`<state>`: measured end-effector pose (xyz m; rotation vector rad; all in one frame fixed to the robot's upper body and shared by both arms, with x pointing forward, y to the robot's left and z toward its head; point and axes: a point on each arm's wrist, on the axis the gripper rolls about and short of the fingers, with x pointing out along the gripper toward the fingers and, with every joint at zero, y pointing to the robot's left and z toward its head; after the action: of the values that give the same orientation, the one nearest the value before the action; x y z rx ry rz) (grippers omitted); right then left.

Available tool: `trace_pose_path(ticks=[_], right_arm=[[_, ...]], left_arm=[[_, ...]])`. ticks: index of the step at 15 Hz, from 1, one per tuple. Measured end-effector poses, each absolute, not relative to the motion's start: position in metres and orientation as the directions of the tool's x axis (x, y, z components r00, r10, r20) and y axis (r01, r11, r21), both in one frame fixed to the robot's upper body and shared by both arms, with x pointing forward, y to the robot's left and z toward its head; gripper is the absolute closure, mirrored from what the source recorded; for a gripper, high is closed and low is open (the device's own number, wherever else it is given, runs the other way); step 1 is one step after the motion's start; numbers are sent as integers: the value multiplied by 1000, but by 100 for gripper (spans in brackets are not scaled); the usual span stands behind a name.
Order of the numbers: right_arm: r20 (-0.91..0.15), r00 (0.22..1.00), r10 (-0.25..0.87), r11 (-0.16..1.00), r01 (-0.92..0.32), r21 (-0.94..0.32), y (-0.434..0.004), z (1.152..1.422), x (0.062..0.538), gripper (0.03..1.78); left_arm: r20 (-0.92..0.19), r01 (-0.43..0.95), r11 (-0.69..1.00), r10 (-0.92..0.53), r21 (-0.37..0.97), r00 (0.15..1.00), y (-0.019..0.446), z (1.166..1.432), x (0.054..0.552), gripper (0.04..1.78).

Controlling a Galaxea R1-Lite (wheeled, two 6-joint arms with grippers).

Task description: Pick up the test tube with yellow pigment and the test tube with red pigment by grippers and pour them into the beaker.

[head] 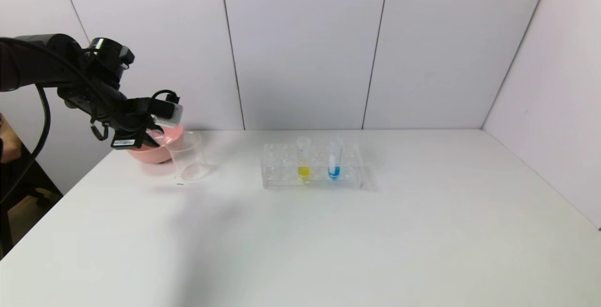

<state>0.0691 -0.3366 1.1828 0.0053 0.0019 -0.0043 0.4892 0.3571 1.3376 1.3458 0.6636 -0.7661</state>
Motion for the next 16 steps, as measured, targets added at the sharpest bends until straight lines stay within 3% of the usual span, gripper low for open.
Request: trace_pose_path(ticks=[16], right_arm=[[-2, 1000, -5, 1000, 5, 5, -337, 1183, 69, 11]], left_arm=[[-802, 802, 74, -32, 593, 596, 338, 1332, 496, 137]])
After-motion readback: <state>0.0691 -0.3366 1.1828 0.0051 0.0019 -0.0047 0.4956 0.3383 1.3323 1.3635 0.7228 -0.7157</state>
